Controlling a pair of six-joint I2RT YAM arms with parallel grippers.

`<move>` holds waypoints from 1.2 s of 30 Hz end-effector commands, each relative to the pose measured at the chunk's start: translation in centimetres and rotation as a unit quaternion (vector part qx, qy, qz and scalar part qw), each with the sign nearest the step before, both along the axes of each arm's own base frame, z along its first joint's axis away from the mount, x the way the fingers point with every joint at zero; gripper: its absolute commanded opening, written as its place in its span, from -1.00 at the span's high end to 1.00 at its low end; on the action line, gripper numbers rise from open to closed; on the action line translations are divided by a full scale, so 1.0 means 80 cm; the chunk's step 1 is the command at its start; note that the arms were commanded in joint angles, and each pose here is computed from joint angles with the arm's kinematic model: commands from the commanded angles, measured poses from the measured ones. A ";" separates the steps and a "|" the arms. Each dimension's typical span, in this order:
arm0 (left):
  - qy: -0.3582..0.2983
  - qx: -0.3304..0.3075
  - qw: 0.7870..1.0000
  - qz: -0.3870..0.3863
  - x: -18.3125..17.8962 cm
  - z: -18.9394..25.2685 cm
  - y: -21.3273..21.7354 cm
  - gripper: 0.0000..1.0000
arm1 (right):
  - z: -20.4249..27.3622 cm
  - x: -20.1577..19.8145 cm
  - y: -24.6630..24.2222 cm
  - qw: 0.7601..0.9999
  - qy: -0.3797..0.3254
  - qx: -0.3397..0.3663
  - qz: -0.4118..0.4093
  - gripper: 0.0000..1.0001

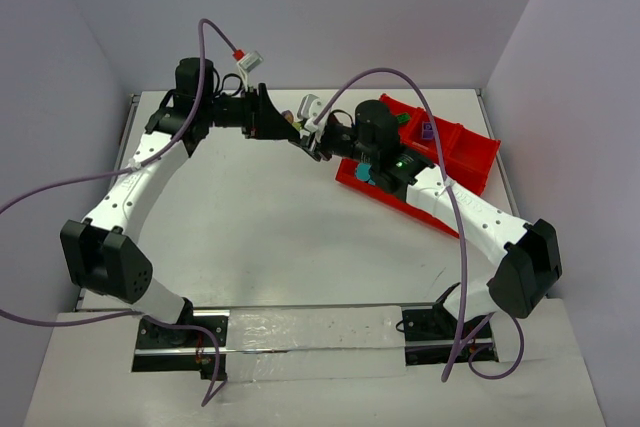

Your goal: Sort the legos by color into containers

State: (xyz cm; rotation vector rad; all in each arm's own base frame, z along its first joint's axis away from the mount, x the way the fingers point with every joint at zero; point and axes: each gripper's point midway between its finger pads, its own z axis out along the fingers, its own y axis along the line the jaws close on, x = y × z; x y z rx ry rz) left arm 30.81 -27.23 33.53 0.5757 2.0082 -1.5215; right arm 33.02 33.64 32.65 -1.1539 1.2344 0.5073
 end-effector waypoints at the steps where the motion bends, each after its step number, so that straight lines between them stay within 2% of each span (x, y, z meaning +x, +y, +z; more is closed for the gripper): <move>1: -0.049 -0.014 0.999 0.006 -0.004 0.026 0.010 -0.68 | 0.026 0.006 -0.003 0.999 -0.028 0.019 -0.014 1.00; 8: -0.048 -0.019 0.999 0.016 0.000 0.030 0.020 -0.45 | 0.018 0.007 -0.006 0.999 -0.024 0.011 -0.019 1.00; 15: -0.034 -0.030 0.999 0.017 0.003 0.027 0.022 -0.05 | 0.021 0.006 -0.006 0.999 -0.024 0.013 -0.018 1.00; 18: -0.031 -0.034 0.999 0.017 0.004 0.026 0.021 0.31 | 0.022 0.005 -0.006 0.999 -0.024 0.012 -0.016 1.00; 21: -0.030 -0.036 0.999 0.022 0.006 0.028 0.021 0.85 | 0.020 0.005 -0.007 1.000 -0.022 0.010 -0.019 1.00; 22: -0.029 -0.036 0.999 0.022 0.006 0.027 0.021 0.86 | 0.020 0.005 -0.007 1.000 -0.022 0.010 -0.019 1.00; 23: -0.026 -0.033 0.999 0.031 0.010 0.026 0.021 0.98 | 0.019 0.006 -0.009 0.999 -0.022 0.009 -0.023 1.00; 30: -0.009 -0.036 0.997 0.069 0.027 0.021 0.037 1.00 | 0.004 0.014 -0.036 0.998 -0.012 0.023 -0.064 1.00; 36: -0.004 -0.048 0.995 0.084 0.034 0.023 0.045 1.00 | -0.025 0.018 -0.085 0.992 0.019 0.022 -0.123 1.00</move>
